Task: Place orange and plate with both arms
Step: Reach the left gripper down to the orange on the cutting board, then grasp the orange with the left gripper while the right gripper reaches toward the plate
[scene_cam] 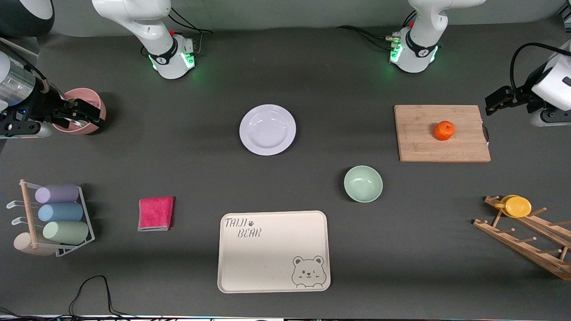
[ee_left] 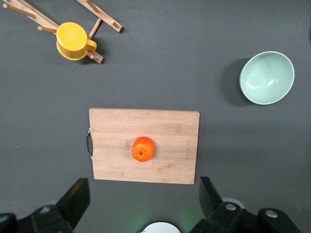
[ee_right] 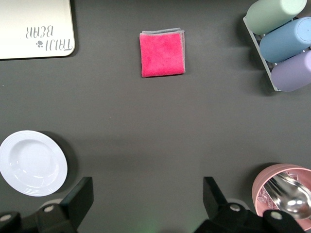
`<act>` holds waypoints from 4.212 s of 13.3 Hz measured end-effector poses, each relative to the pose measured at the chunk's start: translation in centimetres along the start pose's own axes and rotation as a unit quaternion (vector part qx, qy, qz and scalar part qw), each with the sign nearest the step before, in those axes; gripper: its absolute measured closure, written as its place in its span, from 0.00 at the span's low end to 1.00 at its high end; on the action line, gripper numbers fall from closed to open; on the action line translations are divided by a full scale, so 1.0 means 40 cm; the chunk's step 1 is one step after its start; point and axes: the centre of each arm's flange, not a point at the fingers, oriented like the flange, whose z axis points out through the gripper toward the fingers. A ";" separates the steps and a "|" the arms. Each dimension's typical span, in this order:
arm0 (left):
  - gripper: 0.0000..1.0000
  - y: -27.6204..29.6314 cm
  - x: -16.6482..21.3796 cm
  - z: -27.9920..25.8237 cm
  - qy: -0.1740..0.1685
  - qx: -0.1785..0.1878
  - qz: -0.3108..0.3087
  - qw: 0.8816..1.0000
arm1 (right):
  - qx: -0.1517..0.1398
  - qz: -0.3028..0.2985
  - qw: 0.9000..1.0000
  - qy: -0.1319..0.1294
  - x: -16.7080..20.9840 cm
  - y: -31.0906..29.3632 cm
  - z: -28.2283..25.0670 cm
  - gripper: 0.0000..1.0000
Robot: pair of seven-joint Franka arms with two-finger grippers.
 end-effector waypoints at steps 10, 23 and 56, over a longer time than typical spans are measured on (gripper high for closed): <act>0.00 -0.001 -0.016 0.005 -0.032 0.001 0.003 0.999 | 0.000 0.005 1.000 -0.004 0.005 -0.005 0.011 0.00; 0.00 -0.092 -0.265 0.410 -0.029 -0.005 -0.016 0.999 | -0.002 -0.004 1.000 -0.021 0.027 -0.046 0.058 0.00; 0.26 -0.124 -0.214 0.992 -0.029 -0.037 -0.023 0.999 | 0.061 0.013 0.997 -0.034 0.077 -0.075 0.194 0.00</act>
